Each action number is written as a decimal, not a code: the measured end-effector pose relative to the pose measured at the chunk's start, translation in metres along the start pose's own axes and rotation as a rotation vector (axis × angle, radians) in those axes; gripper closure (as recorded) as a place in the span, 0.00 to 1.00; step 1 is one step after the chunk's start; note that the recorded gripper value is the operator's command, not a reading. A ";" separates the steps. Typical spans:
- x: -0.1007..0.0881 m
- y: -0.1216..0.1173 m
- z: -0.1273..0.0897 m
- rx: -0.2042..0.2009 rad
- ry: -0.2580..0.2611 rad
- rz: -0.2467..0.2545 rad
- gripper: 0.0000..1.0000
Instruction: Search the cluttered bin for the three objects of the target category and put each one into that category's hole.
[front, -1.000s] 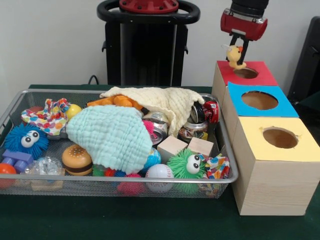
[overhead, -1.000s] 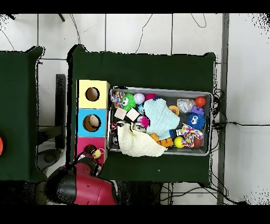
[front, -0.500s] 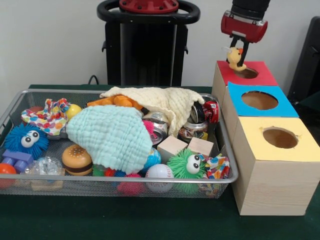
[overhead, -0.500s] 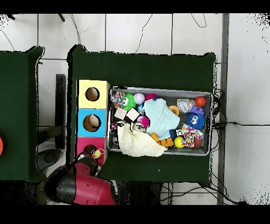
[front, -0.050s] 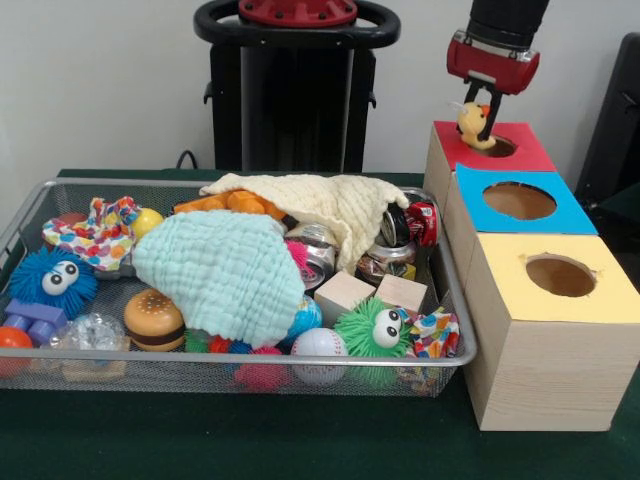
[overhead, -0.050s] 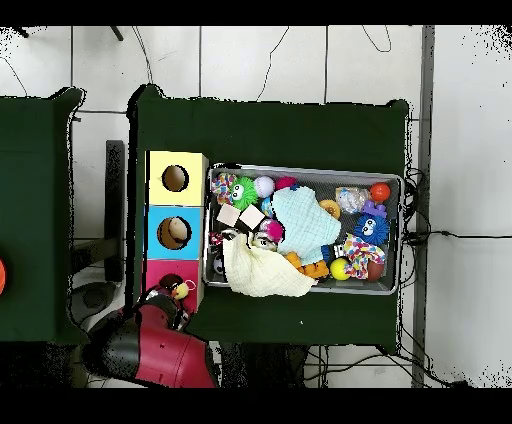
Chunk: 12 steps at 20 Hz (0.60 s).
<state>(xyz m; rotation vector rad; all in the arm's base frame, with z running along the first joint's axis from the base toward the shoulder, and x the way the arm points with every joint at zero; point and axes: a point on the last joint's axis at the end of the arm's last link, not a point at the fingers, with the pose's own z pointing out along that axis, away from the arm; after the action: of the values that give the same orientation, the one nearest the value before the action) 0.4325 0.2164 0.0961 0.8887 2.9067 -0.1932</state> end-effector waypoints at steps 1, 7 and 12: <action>0.000 0.001 0.000 0.001 -0.002 0.001 1.00; 0.007 0.011 0.000 0.001 -0.016 -0.013 1.00; 0.011 0.023 0.000 -0.001 -0.030 -0.036 1.00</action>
<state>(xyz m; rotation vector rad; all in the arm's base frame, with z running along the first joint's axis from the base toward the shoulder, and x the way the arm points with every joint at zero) 0.4367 0.2413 0.0921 0.8262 2.8967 -0.2062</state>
